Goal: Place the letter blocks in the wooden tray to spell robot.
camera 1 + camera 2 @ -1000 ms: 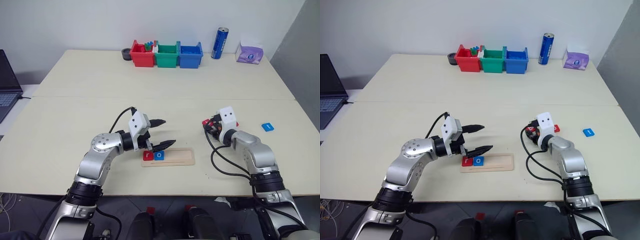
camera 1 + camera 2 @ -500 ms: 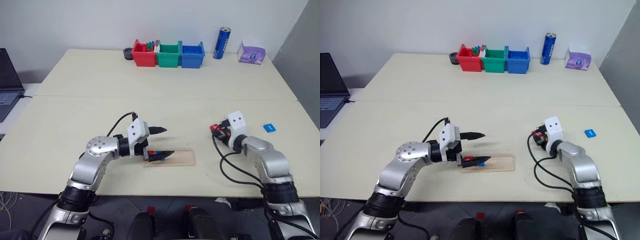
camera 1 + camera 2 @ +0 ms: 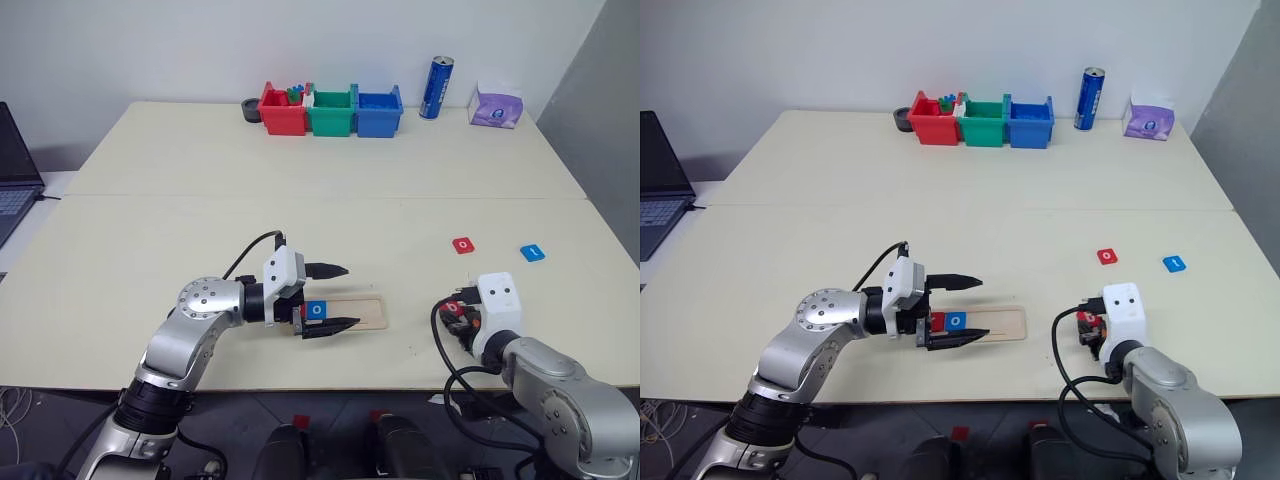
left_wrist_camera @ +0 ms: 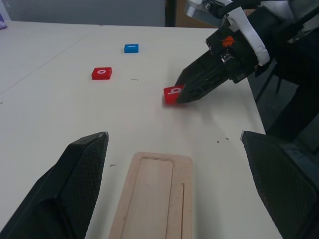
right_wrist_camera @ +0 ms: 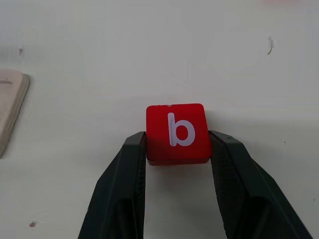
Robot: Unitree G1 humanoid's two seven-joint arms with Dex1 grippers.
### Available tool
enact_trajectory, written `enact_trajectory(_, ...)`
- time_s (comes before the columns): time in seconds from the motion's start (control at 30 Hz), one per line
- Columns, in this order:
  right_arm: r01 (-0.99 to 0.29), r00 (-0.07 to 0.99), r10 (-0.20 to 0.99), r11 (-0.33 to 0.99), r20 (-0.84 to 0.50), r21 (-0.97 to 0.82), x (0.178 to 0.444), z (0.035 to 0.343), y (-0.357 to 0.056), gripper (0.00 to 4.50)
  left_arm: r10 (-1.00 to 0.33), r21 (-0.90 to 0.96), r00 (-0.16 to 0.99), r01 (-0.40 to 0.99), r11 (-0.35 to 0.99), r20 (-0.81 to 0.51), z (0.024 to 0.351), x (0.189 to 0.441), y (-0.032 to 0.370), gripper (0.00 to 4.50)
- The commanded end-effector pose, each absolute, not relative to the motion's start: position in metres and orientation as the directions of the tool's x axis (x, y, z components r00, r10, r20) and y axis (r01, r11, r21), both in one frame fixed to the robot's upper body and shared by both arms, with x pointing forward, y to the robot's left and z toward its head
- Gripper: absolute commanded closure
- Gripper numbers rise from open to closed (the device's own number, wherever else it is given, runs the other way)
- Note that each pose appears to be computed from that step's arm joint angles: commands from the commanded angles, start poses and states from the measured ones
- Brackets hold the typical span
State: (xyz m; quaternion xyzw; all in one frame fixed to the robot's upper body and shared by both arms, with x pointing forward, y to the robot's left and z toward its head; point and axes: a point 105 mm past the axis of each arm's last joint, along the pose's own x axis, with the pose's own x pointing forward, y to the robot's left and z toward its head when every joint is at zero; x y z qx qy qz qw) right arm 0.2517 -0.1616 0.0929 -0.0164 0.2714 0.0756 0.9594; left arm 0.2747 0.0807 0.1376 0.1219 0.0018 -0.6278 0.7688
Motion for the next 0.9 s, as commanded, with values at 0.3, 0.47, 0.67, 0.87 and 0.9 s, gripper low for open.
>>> enact_trajectory(0.3,-0.086,0.857,0.085,0.996,-0.508,0.021,0.264,0.101,-0.160,3.04,-0.979,0.200,0.150,0.972,0.120,-0.141,0.145,0.268,0.071,0.00)
enact_trajectory(0.47,-0.109,0.827,0.120,0.993,-0.549,0.052,0.260,0.095,-0.154,3.04,-0.976,0.203,0.153,0.972,0.120,-0.154,0.145,0.269,0.074,0.00)
enact_trajectory(0.67,-0.151,0.816,0.170,0.985,-0.553,0.080,0.258,0.094,-0.147,3.04,-0.976,0.204,0.155,0.971,0.121,-0.156,0.145,0.270,0.073,0.00)
enact_trajectory(0.87,-0.178,0.814,0.199,0.980,-0.546,0.091,0.258,0.096,-0.143,2.33,-0.976,0.208,0.155,0.971,0.122,-0.151,0.148,0.272,0.071,0.00)
enact_trajectory(0.9,-0.185,0.813,0.207,0.978,-0.544,0.095,0.257,0.096,-0.142,2.11,-0.977,0.209,0.155,0.970,0.122,-0.150,0.148,0.272,0.071,0.00)
